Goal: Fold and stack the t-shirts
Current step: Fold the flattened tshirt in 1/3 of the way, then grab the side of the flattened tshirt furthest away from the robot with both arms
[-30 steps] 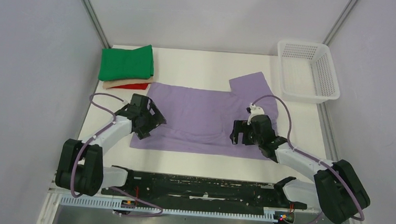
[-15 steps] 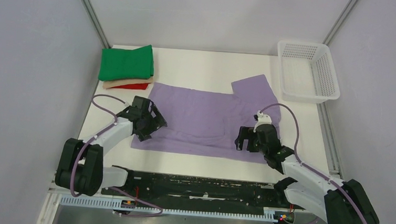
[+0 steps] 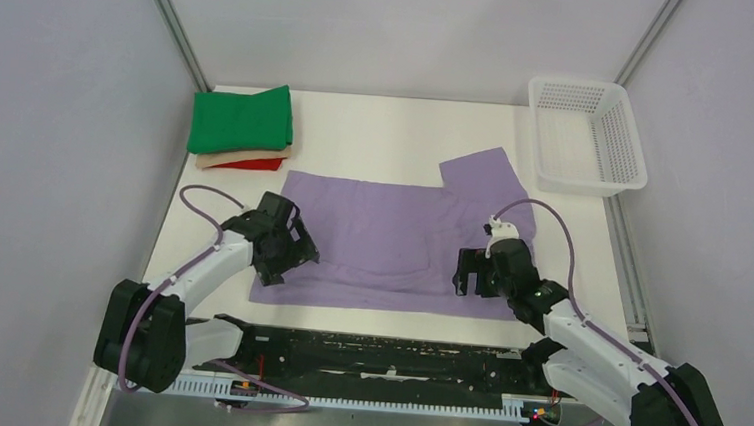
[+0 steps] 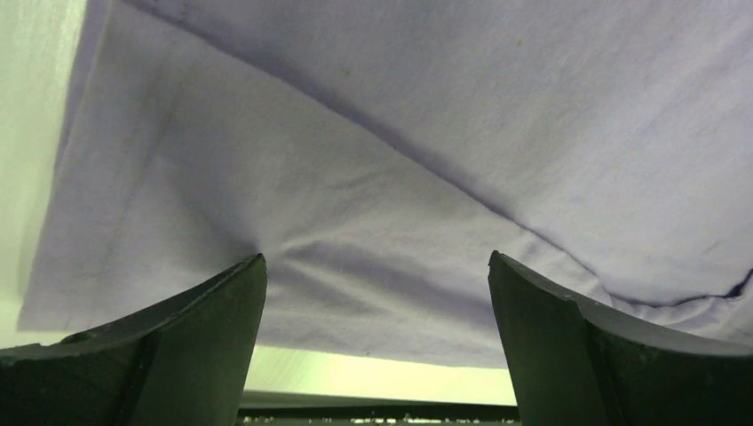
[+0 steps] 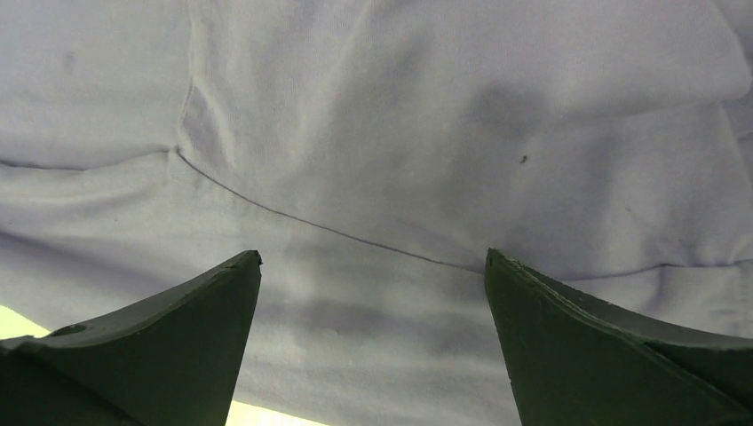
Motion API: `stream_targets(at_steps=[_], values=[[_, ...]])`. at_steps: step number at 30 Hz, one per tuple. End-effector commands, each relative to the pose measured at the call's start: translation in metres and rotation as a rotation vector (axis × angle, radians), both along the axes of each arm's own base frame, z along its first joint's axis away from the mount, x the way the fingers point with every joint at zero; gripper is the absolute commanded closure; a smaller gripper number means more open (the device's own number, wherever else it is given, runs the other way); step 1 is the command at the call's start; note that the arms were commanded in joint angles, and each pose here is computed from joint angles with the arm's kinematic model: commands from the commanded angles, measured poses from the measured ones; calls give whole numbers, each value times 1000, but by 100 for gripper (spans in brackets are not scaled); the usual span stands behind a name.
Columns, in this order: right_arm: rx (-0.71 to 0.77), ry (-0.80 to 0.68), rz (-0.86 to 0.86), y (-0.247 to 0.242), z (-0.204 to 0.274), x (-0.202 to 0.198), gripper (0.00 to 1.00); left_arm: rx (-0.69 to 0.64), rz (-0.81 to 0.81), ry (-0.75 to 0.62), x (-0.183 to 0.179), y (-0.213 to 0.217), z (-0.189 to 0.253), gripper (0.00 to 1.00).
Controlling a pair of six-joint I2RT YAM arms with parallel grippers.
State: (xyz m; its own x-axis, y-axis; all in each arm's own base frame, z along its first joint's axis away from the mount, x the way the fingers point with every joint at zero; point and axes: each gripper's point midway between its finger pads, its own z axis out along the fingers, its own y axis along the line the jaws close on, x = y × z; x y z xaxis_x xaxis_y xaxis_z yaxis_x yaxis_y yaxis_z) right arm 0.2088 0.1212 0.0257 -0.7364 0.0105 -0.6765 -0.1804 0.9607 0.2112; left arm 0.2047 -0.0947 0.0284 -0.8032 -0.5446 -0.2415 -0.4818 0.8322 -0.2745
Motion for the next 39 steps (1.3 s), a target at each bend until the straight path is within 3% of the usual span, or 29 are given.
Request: stream_targets(at_steps=[1, 10, 16, 20, 26, 39], values=[[-42, -79, 32, 4, 45, 22, 1, 38, -14, -54, 16, 0, 38, 0], [123, -338, 8, 33, 103, 72, 1, 246, 92, -257, 133, 35, 89, 0], [45, -341, 22, 30, 104, 82, 1, 336, 145, -256, 221, 61, 73, 0], [13, -335, 1, 23, 97, 83, 1, 379, 137, -298, 266, 64, 57, 8], [-14, -340, -19, 18, 95, 85, 1, 425, 141, -249, 284, 68, 24, 22], [-25, -326, 9, 19, 85, 82, 1, 441, 139, -235, 293, 68, 1, 25]])
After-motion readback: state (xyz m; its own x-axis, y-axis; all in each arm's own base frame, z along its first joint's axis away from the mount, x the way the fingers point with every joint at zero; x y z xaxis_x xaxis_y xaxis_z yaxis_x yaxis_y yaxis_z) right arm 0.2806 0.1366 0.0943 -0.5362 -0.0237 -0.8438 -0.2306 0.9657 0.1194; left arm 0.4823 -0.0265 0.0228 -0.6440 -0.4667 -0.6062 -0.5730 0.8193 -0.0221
